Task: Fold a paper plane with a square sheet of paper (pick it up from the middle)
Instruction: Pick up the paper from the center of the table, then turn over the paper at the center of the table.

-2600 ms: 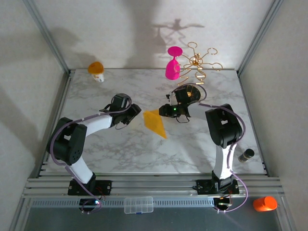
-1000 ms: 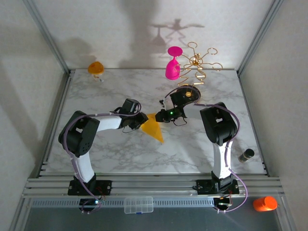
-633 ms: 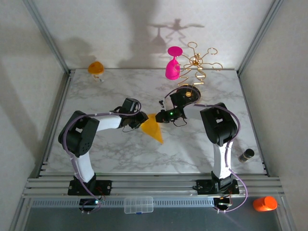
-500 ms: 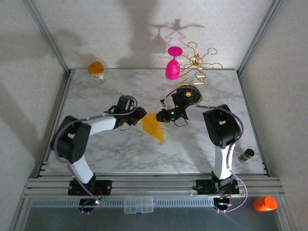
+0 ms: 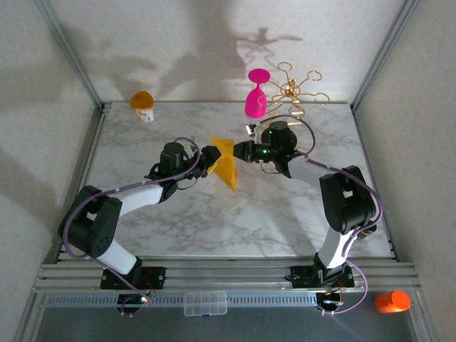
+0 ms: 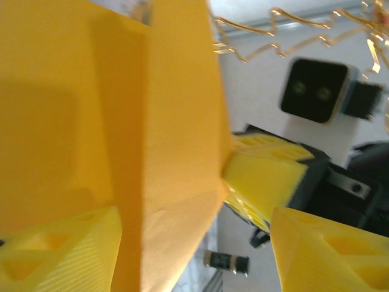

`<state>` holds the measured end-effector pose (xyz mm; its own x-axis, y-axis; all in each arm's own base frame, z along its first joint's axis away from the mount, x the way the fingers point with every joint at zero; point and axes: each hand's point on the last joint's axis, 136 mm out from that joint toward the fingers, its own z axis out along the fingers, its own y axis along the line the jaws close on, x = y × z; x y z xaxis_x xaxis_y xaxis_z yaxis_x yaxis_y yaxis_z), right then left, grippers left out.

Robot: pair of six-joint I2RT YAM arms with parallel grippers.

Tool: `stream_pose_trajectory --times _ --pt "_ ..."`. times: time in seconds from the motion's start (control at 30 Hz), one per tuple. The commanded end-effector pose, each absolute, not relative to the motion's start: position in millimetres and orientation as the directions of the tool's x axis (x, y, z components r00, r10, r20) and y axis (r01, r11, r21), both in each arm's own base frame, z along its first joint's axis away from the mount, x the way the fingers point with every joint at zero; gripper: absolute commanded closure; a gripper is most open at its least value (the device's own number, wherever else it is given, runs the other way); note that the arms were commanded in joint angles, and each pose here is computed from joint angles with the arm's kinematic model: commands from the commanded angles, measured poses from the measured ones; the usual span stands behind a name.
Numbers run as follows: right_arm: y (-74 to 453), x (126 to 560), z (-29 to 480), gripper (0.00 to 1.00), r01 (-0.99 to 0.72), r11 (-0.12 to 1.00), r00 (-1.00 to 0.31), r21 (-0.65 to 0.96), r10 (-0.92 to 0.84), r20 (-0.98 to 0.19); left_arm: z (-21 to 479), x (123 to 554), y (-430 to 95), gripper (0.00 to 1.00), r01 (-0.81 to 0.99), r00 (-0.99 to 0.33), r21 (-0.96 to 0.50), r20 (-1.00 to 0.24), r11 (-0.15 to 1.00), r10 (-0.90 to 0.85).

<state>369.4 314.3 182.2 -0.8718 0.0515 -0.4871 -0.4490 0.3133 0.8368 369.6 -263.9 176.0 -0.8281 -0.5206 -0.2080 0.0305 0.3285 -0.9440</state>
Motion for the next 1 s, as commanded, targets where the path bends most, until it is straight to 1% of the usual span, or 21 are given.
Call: stream_pose_trajectory --times 0.0,0.17,0.43,0.57,0.63,0.73,0.87,0.97 --pt "319 357 209 0.96 -0.458 0.198 -0.879 0.867 0.042 -0.474 204 363 -279 0.33 0.159 -0.839 -0.956 -0.262 0.246 -0.476" --pt "320 350 215 0.96 -0.453 0.155 -0.886 0.878 0.026 -0.462 197 364 -278 0.31 0.159 -0.837 -0.95 -0.274 0.269 -0.473" --pt "319 352 213 0.96 -0.45 0.168 -0.886 0.877 0.038 -0.462 192 364 -270 0.29 0.147 -0.82 -0.936 -0.297 0.321 -0.49" --pt "319 352 212 0.96 -0.446 0.164 -0.888 0.88 0.039 -0.458 190 364 -267 0.26 0.144 -0.817 -0.935 -0.297 0.325 -0.495" --pt "319 353 212 0.96 -0.445 0.163 -0.889 0.881 0.039 -0.456 192 362 -269 0.26 0.151 -0.821 -0.939 -0.293 0.31 -0.49" --pt "319 351 213 0.96 -0.441 0.152 -0.892 0.884 0.035 -0.451 205 358 -274 0.26 0.199 -0.827 -0.948 -0.299 0.25 -0.476" --pt "320 349 213 0.95 -0.434 0.135 -0.897 0.891 0.029 -0.441 221 352 -279 0.31 0.251 -0.833 -0.951 -0.308 0.182 -0.459" --pt "319 349 216 0.95 -0.43 0.121 -0.899 0.895 0.033 -0.437 224 351 -279 0.37 0.262 -0.834 -0.953 -0.304 0.155 -0.461"
